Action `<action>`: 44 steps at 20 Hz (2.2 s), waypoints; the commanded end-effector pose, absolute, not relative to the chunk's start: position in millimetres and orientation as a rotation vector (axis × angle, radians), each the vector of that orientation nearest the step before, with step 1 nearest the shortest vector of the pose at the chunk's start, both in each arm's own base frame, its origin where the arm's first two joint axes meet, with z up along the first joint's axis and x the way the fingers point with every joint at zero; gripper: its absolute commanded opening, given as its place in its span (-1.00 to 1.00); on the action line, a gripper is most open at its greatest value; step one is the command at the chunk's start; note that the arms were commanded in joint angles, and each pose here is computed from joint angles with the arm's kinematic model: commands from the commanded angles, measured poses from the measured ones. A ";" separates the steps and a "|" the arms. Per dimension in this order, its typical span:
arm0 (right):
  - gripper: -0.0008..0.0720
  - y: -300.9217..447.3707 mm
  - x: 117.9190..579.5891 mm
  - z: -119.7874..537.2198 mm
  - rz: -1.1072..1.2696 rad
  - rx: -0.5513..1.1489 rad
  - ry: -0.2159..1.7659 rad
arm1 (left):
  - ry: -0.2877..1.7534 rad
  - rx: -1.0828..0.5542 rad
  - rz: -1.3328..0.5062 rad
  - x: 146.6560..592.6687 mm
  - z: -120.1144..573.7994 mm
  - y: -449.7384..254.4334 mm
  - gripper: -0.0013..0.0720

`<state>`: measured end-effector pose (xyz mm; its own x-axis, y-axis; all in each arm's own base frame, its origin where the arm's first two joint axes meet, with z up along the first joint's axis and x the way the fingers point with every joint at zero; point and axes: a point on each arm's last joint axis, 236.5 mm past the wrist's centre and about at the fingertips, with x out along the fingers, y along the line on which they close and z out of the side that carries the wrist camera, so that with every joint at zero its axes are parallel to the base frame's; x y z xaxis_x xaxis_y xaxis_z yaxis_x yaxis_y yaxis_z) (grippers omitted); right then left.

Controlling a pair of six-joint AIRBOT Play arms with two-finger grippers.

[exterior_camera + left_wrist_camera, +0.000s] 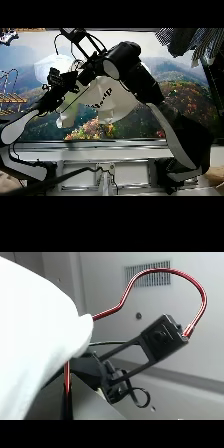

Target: Fold the clothes and pants, and hang the long-sleeved shirts on hangers.

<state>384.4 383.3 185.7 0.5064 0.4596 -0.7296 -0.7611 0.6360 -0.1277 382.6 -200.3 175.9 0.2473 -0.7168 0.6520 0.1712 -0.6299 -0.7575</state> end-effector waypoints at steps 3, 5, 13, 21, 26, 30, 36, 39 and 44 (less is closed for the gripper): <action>-0.90 363.3 360.2 193.6 0.770 -0.499 0.783 | 0.558 -1.723 -1.526 376.0 174.3 -212.7 -0.93; -0.83 362.2 350.3 190.6 0.791 -0.493 0.820 | 0.553 -1.711 -1.542 372.4 180.3 -214.0 -0.93; 0.01 311.6 324.5 292.0 0.787 -0.577 0.563 | 0.533 -1.582 -1.639 343.9 211.3 -223.3 -0.93; 0.83 172.7 415.3 339.6 0.599 -0.850 0.304 | 0.563 -1.565 -1.644 340.0 207.6 -227.1 -0.92; 0.92 207.1 436.7 270.2 0.919 -0.924 0.247 | 0.564 -1.564 -1.644 340.0 207.6 -227.2 -0.92; 0.92 241.9 459.4 230.0 1.005 -0.844 0.267 | 0.563 -1.565 -1.643 340.2 207.6 -227.0 -0.92; 0.89 293.8 468.5 180.1 1.104 -0.790 0.297 | 0.563 -1.564 -1.644 340.1 207.6 -227.1 -0.92; -0.60 302.7 465.6 167.9 1.135 -0.781 0.318 | 0.563 -1.565 -1.644 340.1 207.6 -227.0 -0.92; -0.91 297.0 457.4 166.8 1.159 -0.790 0.345 | 0.507 -1.596 -1.632 347.6 214.1 -219.4 -0.27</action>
<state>462.0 296.7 168.2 0.4042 0.6814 -0.6101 -0.9039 0.1956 -0.3803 343.4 -222.2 213.6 0.0783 -0.7590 0.6464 0.2535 -0.6119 -0.7492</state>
